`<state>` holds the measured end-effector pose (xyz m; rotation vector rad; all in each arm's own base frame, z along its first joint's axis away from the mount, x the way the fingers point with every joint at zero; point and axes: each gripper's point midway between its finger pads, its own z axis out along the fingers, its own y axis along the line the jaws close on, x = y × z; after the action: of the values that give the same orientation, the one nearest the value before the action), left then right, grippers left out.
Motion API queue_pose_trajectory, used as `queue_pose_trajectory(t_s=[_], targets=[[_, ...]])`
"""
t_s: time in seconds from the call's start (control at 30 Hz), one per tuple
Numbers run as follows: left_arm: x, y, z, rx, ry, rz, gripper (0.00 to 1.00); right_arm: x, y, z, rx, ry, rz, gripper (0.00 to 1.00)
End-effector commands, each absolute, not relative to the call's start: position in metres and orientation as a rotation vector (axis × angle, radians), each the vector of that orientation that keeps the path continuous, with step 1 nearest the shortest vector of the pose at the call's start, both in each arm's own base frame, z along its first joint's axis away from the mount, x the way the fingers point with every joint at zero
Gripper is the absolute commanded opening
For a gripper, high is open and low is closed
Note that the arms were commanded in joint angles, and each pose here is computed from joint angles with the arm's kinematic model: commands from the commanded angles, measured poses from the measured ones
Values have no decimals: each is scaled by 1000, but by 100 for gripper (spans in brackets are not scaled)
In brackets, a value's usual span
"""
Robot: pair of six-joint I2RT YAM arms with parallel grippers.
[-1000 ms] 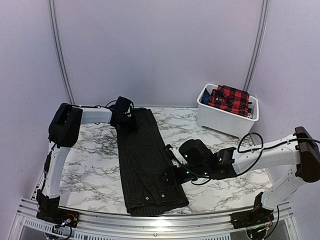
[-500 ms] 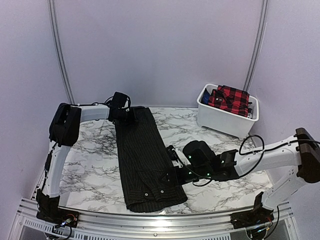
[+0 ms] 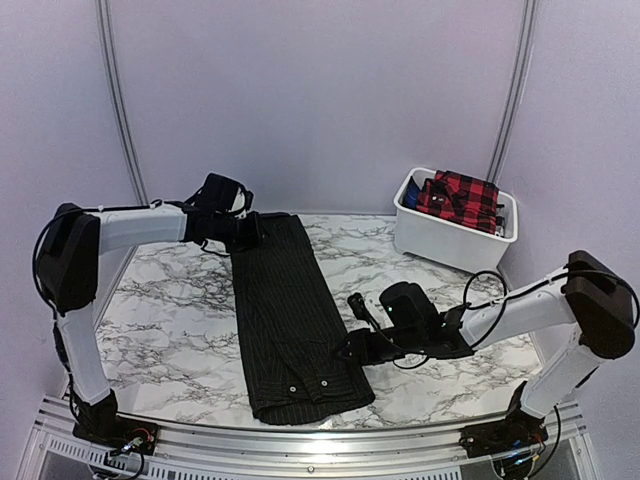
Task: Fold and stack the long sleeve shirts
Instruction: Adjust the rectangle-folded shirt at the center of the board, then move the rectangle-folded shirt to the center of the board.
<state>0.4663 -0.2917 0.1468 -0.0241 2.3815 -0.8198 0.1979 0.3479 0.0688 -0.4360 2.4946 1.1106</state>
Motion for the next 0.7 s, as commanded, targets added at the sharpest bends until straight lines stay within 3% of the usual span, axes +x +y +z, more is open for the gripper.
queue_pose_trajectory(t_s=[0.0, 0.3, 0.67], targets=[[402, -292, 127, -22, 2465, -838, 24, 183, 341, 54, -420, 2514, 1185, 43], [268, -256, 89, -111, 2581, -882, 24, 165, 318, 54, -417, 2543, 1165, 43], [161, -234, 49, -206, 2699, -957, 29, 161, 304, 66, -483, 2511, 1114, 48]])
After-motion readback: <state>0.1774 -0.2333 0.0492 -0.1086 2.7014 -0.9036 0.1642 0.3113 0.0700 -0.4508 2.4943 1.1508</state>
